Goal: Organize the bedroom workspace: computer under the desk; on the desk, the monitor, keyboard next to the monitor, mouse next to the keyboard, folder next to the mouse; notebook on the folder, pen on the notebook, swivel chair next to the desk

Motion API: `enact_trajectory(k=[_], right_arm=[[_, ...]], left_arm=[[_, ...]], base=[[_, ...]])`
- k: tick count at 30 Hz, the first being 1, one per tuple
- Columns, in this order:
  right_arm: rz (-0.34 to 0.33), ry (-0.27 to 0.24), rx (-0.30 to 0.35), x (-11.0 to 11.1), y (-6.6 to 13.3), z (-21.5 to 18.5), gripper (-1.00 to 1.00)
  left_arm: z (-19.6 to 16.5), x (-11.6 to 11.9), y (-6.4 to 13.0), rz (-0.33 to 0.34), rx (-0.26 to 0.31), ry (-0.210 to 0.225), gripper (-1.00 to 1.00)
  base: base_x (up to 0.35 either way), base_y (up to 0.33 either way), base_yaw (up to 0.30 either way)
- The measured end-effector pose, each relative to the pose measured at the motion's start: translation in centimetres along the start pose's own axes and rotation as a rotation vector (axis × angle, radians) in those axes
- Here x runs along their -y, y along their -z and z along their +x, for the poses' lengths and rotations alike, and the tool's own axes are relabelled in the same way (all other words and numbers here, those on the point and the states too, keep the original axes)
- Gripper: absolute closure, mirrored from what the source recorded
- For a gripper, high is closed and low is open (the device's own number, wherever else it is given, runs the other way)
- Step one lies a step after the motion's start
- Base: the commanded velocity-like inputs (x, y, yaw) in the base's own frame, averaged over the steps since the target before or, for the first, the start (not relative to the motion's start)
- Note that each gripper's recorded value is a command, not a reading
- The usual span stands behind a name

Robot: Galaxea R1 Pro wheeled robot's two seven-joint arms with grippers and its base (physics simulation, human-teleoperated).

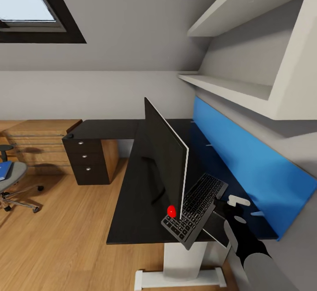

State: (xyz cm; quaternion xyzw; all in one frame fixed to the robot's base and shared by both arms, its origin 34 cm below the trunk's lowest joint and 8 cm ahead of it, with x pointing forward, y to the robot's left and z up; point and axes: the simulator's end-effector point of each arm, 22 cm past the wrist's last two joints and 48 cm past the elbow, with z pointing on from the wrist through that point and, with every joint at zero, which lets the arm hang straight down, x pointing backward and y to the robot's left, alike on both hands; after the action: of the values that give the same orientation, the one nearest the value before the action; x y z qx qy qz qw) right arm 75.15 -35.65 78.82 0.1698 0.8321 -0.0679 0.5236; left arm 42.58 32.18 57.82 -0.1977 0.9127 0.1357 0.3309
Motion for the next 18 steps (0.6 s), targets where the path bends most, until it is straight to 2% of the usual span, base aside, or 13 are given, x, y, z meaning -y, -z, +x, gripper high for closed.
enact_trajectory(k=[18], right_arm=[[-0.004, 0.003, -0.003, -0.18, 0.02, 0.12, -1.00]], left_arm=[[-0.01, -0.01, 0.00, 0.000, 0.000, 0.000, -1.00]], base=[[0.000, 0.000, 0.000]])
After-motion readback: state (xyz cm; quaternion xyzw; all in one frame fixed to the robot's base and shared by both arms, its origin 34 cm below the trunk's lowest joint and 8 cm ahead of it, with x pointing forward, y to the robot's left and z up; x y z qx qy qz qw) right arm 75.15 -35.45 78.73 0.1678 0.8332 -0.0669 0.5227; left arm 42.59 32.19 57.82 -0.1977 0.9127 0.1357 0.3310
